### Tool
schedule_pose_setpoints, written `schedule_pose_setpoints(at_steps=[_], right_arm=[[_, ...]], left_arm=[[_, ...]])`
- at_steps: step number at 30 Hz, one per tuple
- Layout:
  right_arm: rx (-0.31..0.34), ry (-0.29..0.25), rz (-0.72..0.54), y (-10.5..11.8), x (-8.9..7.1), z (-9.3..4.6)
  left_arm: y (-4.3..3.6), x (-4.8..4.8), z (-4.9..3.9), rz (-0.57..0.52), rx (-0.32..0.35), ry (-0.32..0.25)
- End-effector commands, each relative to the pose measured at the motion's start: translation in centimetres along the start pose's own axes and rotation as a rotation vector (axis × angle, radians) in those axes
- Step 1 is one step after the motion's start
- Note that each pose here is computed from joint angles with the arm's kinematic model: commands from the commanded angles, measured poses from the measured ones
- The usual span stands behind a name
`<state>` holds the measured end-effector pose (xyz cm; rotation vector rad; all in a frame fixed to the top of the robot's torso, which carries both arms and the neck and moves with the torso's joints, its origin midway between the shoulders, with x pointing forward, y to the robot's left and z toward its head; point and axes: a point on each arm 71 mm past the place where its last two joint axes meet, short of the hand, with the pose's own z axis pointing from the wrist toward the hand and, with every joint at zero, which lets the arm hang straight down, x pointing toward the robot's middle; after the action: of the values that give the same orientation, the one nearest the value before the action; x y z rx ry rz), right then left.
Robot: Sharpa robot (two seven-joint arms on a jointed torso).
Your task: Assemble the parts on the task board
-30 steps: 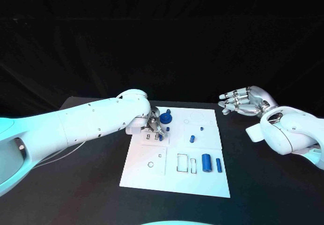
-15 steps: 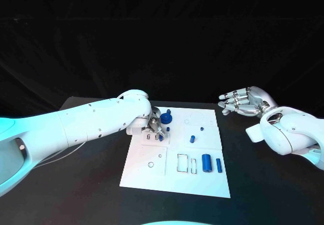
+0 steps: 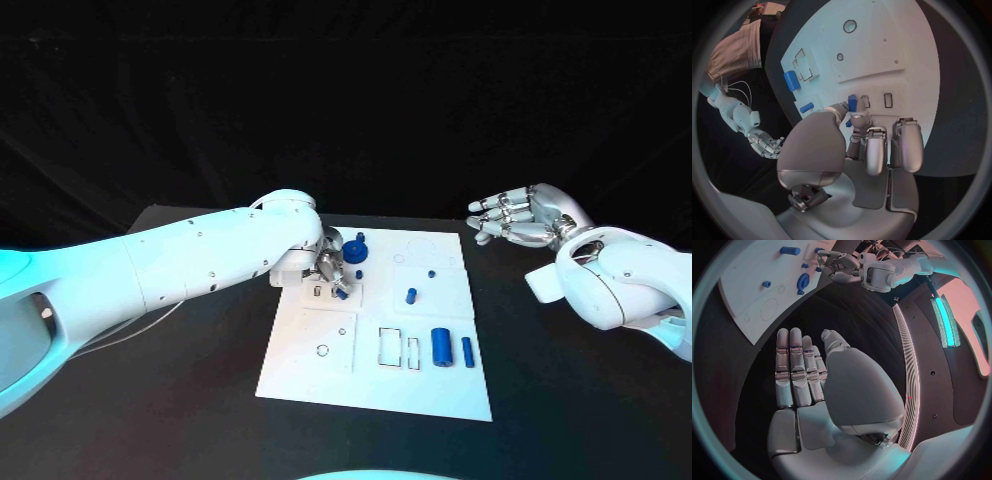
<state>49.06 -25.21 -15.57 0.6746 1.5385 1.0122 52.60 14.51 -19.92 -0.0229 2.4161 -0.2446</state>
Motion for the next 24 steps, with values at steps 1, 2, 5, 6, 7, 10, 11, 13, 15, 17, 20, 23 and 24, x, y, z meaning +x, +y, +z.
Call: schedule_pose_setpoints(at_steps=[1,2,5,6,7,10,11,13,15,17,20,23,24], right_arm=[[-0.011,0.015,-0.008,0.1,0.2,0.0],[-0.011,0.015,-0.008,0.1,0.2,0.0],[-0.012,0.015,-0.007,0.1,0.2,0.0],[-0.012,0.014,-0.007,0.1,0.1,0.0],[-0.012,0.013,-0.007,0.0,0.1,0.0],[-0.011,0.011,-0.007,0.0,0.1,0.0],[-0.011,0.010,-0.007,0.0,0.0,0.0],[-0.011,0.008,-0.007,0.0,0.0,0.0],[-0.011,0.008,-0.007,0.0,0.0,0.0],[-0.011,0.007,-0.007,0.0,-0.1,-0.1],[-0.011,0.006,-0.007,-0.1,-0.1,-0.1],[-0.011,0.005,-0.007,-0.1,-0.2,-0.1],[-0.011,0.005,-0.007,-0.1,-0.2,-0.1]], left_arm=[[0.01,0.25,0.00,-0.035,0.012,0.030],[0.06,0.27,-0.02,-0.046,0.015,0.032],[0.28,0.27,-0.13,-0.088,0.025,0.035],[0.40,0.27,-0.18,-0.109,0.029,0.035],[0.54,0.26,-0.25,-0.132,0.034,0.035],[1.02,0.20,-0.48,-0.199,0.043,0.028],[1.21,0.16,-0.56,-0.223,0.044,0.022],[1.61,0.09,-0.74,-0.266,0.046,0.010],[1.93,0.04,-0.90,-0.302,0.047,0.000],[2.21,0.00,-1.06,-0.332,0.046,-0.013],[2.65,-0.08,-1.32,-0.366,0.038,-0.044],[3.15,-0.07,-1.51,-0.374,0.022,-0.089],[3.30,-0.05,-1.54,-0.372,0.018,-0.101]])
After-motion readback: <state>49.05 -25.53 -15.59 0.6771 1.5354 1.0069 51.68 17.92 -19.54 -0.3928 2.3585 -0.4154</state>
